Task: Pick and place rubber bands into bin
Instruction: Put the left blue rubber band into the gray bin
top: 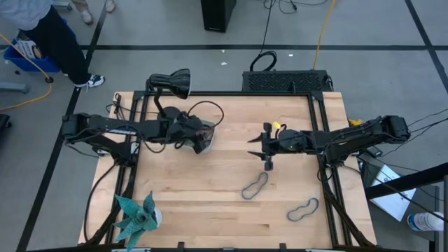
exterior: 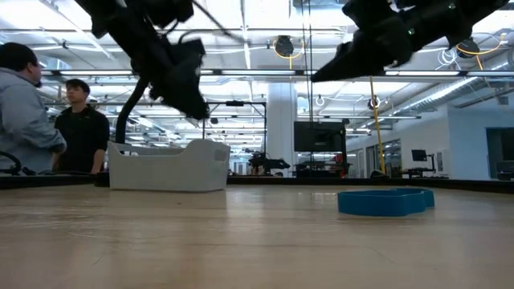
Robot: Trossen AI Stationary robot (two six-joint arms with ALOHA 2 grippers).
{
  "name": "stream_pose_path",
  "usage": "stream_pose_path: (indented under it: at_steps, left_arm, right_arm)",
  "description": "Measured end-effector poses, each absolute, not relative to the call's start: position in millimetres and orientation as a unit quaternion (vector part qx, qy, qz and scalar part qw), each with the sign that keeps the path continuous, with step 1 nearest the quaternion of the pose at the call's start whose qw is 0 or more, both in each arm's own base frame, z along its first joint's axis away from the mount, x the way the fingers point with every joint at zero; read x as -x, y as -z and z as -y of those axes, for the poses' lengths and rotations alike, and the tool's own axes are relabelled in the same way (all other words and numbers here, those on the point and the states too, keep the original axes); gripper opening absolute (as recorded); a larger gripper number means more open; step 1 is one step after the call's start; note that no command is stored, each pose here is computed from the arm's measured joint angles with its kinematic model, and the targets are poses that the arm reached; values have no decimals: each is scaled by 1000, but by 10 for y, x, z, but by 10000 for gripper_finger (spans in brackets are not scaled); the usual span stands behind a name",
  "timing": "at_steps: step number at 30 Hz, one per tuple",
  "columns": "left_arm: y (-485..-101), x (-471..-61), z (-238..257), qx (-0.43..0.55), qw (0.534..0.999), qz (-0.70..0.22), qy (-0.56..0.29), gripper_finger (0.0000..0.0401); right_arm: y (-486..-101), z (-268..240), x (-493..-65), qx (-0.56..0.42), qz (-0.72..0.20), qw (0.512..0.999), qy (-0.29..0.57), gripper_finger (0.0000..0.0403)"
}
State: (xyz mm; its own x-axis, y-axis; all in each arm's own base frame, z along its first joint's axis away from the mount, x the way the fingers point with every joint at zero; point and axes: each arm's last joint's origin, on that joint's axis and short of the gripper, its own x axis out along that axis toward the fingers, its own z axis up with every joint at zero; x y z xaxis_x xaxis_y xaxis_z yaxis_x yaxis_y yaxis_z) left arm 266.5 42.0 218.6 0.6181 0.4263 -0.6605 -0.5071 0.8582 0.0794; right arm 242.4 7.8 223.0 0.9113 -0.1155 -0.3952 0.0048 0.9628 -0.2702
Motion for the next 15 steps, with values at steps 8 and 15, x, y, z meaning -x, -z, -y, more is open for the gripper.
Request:
stream_pose_path:
  at_steps: [8,15]
  left_arm:
    - [-2532,-2694,-269,40,963,-248,-96,193]
    - [-2603,-2725,-200,26,975,-214,-62,195]
  right_arm:
    - [-2121,-175,-2362,121,-249,951,-140,163]
    - [-2060,-284,-2305,94,-280,934,-203,153]
